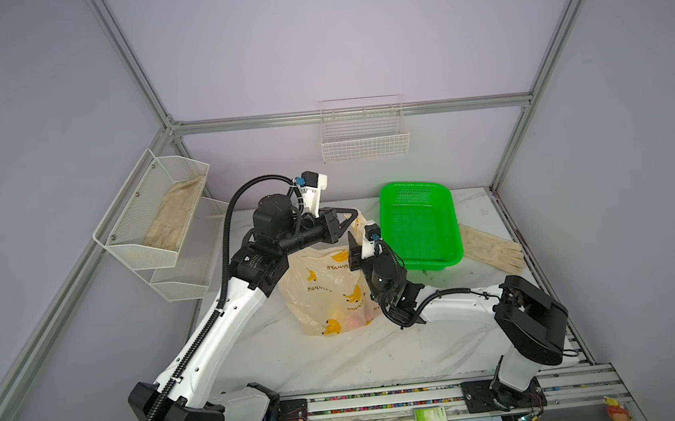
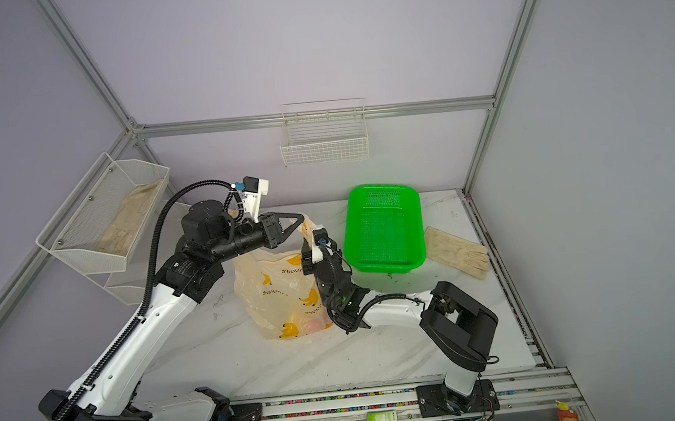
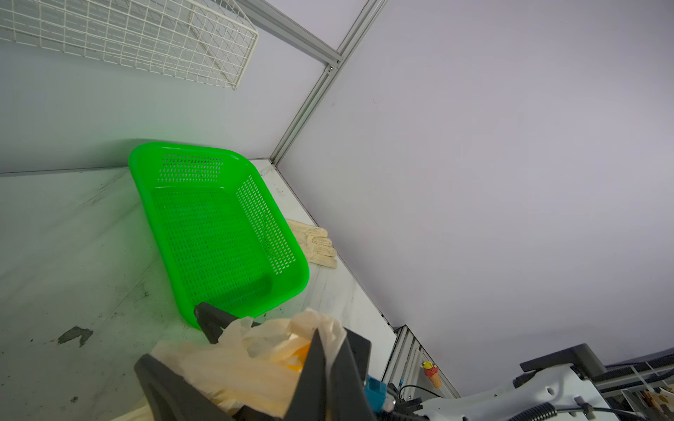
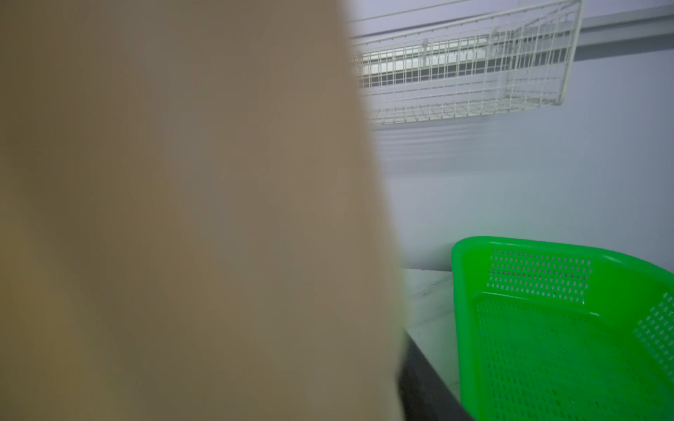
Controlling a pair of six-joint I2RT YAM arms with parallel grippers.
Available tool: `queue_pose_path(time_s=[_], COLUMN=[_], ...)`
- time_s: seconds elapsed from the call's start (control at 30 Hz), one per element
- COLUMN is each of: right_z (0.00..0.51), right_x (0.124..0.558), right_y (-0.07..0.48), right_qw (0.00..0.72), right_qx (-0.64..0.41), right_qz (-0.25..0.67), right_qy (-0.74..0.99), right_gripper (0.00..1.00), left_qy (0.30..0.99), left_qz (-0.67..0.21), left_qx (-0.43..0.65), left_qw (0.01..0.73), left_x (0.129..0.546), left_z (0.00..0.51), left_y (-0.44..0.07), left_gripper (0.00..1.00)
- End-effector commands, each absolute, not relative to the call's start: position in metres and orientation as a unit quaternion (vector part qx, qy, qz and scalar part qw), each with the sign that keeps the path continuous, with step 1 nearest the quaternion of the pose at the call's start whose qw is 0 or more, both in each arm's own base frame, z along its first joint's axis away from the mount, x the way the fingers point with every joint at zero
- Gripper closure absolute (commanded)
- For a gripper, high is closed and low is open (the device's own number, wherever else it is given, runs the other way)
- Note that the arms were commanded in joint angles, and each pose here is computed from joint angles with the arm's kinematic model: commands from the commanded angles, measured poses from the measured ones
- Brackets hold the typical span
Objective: Place the fake fruits into the plastic bag and tie a complex knot
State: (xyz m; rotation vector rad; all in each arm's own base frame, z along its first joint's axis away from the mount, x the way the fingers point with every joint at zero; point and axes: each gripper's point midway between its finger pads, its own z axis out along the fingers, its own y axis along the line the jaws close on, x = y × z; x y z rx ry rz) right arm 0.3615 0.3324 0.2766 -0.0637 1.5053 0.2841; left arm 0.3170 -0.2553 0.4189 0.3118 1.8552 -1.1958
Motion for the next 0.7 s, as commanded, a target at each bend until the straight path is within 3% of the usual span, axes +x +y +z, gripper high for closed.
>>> queue_pose_path(time_s=[0.0, 0.3, 0.47, 0.67], right_z=[0.275, 0.199, 0.207, 0.224], right_x=[0.364, 0.353, 0.343, 0.335], right_y=[0.303, 0.299, 0.315, 0.333], right_qw=[0.727, 0.669, 0.664, 0.663], right_qx=[0.05, 0.014, -0.037, -0.076], right_qz=[0.095, 0.093, 0.145, 0.188], right_qy=[0.678, 0.737, 0.733, 0.721], right_gripper=[0.6, 0.68, 0.82, 0.92], left_qy=[0.732, 0.738, 0.738, 0.741], left_qz=[-0.484, -0.463, -0.458, -0.446], left_qx=[0.119, 0.094, 0.095, 0.114], left_qw=[0.464, 0.482, 0.486, 0.489], left_x=[0.313, 0.327, 0.332, 0.333], left_z=[0.429, 0.429, 0.429, 0.433], left_y=[-0.247, -0.233, -0.23, -0.232], left_gripper=[1.0, 1.0, 1.0, 1.0])
